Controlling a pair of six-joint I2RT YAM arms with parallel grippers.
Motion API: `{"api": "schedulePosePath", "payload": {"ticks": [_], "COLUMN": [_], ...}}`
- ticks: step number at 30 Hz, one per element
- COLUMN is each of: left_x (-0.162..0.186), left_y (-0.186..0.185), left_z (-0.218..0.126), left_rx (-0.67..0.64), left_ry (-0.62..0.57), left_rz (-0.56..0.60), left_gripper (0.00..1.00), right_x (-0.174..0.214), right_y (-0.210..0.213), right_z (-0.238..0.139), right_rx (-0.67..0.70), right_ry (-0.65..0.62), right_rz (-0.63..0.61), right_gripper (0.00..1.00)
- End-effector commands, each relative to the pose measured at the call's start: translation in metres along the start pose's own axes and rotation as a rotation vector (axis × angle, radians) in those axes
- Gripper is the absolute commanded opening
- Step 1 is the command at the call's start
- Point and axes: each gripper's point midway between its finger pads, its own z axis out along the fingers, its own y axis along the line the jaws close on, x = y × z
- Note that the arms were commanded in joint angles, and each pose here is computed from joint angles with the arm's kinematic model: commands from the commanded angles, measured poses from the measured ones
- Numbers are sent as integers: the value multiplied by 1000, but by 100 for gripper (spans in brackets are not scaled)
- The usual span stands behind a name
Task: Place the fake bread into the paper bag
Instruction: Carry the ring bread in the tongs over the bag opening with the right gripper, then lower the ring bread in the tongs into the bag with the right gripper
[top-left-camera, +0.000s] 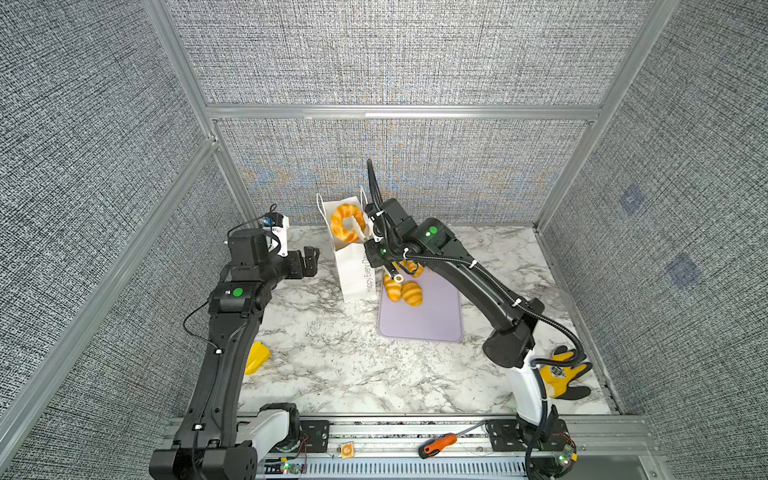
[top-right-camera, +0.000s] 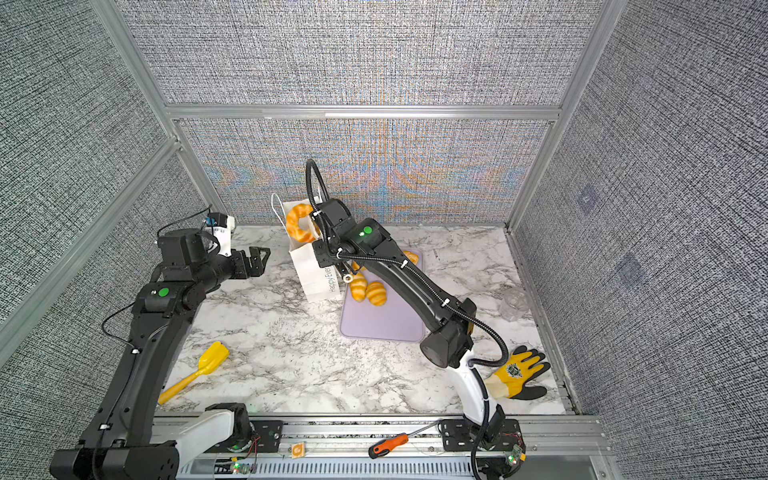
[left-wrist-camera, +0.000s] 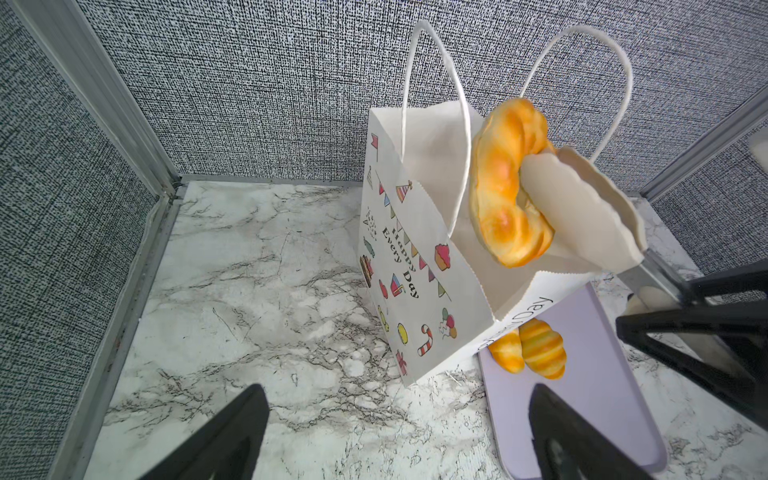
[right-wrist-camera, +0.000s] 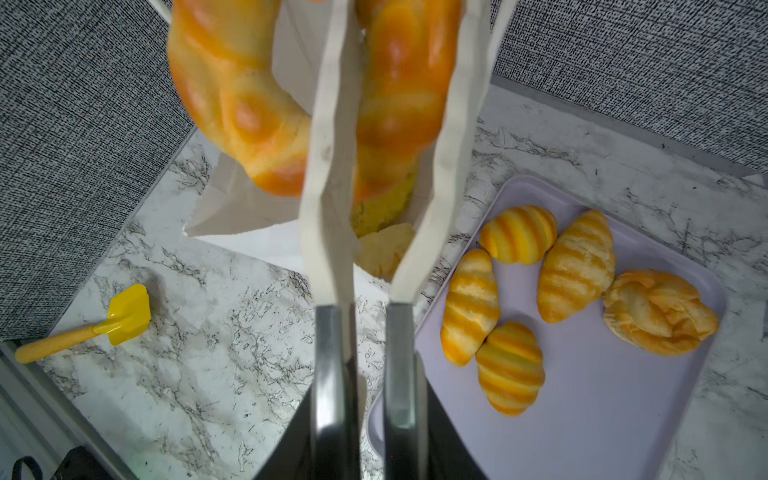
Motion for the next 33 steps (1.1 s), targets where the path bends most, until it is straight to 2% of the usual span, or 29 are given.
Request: {"api": "schedulePosePath", "payload": {"ticks": [1, 6, 14, 18, 24, 33], "left_x": [-4, -5, -5, -5, -3, 0], "left_y": [-1, -3, -7, -8, -7, -6], "left_z": [-2, -4, -5, -5, -4, -2], "left_rx": [4, 13, 34, 38, 35, 30], "left_ry": [-8, -12, -5, -7, 5, 18], "left_rz": [7, 21, 21, 18, 16, 17], "left_gripper": [99, 99, 99, 99, 99, 99], "right_x": [-5, -8, 0, 3, 1, 12], "right_y": [-6, -6, -16, -18, -22, -35], "right_z": [-6, -13, -8, -5, -13, -19], "right_rx": [37, 33, 84, 98, 117, 171], "right_ry": [-18, -31, 3, 23, 13, 60], "right_rz": [-10, -11, -28, -34, -39, -65], "right_gripper": [37, 44, 47, 52, 56, 63]}}
